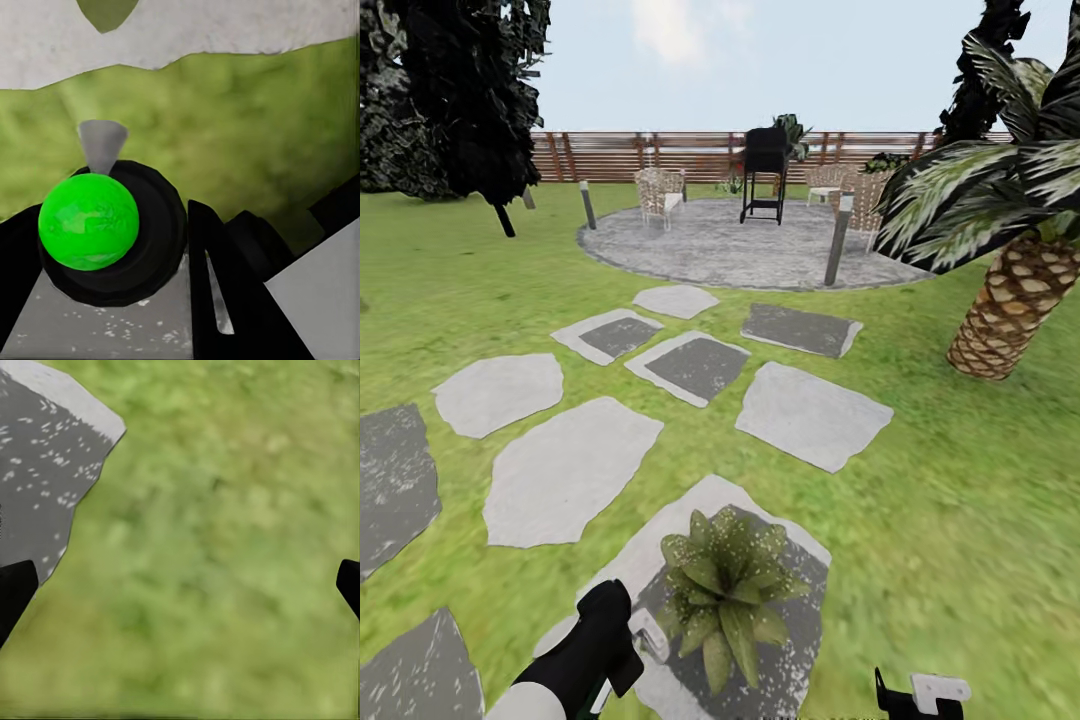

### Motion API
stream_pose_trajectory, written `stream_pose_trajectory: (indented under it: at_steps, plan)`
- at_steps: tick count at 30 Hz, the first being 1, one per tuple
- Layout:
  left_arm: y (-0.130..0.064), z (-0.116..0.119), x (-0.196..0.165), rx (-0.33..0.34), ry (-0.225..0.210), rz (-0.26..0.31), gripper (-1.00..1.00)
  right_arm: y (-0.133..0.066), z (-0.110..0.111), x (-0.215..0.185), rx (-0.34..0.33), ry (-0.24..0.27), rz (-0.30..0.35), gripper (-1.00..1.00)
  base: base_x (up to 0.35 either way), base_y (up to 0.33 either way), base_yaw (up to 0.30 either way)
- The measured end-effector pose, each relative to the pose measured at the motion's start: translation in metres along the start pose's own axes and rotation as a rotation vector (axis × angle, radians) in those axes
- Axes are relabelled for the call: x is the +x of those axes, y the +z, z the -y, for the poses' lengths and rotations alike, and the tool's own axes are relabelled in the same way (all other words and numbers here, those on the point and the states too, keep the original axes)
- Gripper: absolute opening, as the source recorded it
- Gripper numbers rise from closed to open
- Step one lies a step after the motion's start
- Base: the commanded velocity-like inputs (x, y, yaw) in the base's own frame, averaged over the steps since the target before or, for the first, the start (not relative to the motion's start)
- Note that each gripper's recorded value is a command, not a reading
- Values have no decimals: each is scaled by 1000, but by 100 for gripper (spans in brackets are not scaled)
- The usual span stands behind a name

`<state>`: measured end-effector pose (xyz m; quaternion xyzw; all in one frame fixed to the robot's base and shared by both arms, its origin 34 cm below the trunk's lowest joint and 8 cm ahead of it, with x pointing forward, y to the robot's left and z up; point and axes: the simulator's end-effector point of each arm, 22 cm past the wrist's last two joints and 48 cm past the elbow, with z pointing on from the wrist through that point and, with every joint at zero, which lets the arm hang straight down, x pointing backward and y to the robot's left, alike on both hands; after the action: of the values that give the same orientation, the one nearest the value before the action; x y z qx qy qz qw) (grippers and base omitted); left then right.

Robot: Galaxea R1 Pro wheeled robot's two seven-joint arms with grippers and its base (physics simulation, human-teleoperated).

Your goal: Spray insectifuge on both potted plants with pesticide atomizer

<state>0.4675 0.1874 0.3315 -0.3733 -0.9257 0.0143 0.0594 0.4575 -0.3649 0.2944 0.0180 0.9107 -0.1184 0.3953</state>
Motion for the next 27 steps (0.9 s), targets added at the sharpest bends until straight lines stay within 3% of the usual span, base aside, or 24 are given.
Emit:
stream_pose_trajectory:
  at_steps: [6,13,20,27]
  plan:
    - [-1,0,-2,-1,-2,6,-100,0,0,0,0,0,0,100,-160,-216,251]
    - [-2,0,-2,-1,-3,7,-100,0,0,0,0,0,1,100,-7,-249,24]
    - [-5,-3,-6,-3,10,4,-100,0,0,0,0,0,0,100,0,-26,130]
    - [-23,-7,-12,85,24,-4,-100,0,1,0,0,-1,0,100,0,0,16]
